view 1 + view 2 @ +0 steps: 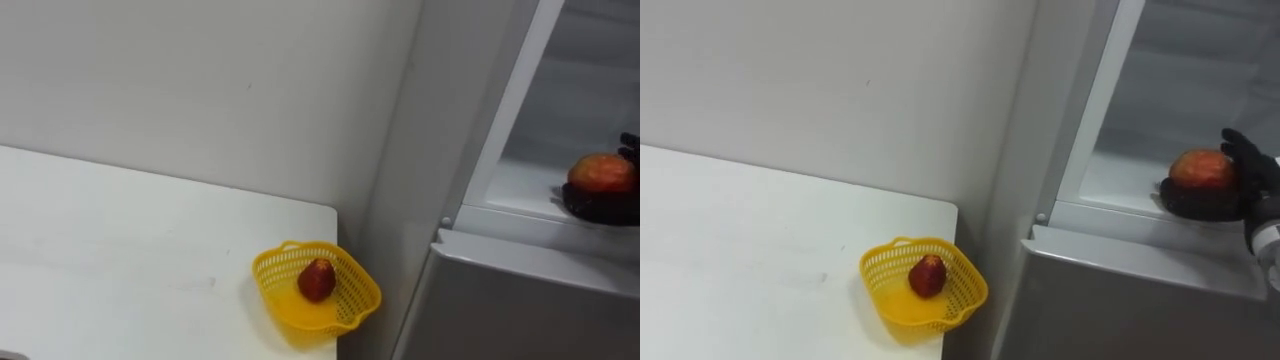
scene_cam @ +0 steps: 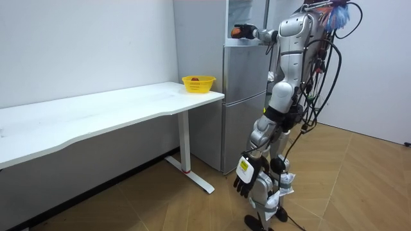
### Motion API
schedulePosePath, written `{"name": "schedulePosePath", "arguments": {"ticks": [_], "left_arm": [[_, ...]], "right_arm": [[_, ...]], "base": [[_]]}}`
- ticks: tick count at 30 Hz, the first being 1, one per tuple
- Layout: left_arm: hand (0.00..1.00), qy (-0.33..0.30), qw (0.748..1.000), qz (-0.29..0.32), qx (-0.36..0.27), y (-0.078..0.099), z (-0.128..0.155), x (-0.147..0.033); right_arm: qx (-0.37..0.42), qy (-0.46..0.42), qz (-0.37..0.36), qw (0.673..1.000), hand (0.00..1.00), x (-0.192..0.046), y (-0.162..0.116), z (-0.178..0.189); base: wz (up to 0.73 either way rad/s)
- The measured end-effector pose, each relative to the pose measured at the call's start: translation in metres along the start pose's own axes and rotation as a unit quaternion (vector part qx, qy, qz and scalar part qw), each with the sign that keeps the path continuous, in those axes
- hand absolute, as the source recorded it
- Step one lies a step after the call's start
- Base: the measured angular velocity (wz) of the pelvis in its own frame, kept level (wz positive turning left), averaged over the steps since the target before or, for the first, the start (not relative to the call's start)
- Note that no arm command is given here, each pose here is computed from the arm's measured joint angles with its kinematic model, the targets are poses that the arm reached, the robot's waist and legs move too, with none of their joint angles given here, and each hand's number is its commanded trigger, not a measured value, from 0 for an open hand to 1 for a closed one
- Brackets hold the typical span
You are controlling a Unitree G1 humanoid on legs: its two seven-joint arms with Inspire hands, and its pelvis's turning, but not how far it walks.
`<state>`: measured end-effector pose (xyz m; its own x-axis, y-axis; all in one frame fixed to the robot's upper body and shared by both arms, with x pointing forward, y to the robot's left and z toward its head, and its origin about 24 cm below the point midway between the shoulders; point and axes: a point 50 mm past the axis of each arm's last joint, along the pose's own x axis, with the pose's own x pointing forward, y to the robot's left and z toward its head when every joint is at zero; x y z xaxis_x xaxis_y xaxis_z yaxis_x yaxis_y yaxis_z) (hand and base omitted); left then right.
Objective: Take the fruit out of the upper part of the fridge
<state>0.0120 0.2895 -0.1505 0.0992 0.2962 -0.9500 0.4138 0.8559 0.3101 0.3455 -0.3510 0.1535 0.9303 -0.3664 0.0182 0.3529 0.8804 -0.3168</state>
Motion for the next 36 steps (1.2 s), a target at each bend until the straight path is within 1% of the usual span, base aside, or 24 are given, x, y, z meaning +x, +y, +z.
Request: {"name": "schedulePosePath", "arguments": {"ticks": [5, 22, 26, 30, 36], "left_arm": [[0.0, 0.001, 1.0, 0.002, 0.001, 0.0, -0.001, 0.0], [0.0, -0.005, 1.0, 0.019, -0.001, 0.005, 0.004, 0.0], [0.0, -0.009, 1.0, 0.019, -0.01, 0.007, 0.007, 0.001], [0.0, -0.017, 1.0, 0.022, -0.011, 0.009, 0.01, 0.0], [0.0, -0.021, 0.999, 0.031, -0.011, 0.009, 0.012, 0.0]], "right_arm": [[-0.006, -0.001, -0.003, 1.0, 1.0, 0.0, -0.008, 0.001], [-0.021, -0.008, 0.007, 1.0, 1.0, 0.0, -0.012, 0.005], [0.009, -0.013, 0.007, 1.0, 1.0, 0.0, -0.011, 0.008], [0.034, -0.039, 0.025, 0.998, 1.0, 0.001, -0.002, 0.022], [0.06, -0.058, 0.043, 0.996, 1.0, -0.006, 0.009, 0.025]], "base": [[0.0], [0.0], [-0.13], [-0.19], [-0.07]]}}
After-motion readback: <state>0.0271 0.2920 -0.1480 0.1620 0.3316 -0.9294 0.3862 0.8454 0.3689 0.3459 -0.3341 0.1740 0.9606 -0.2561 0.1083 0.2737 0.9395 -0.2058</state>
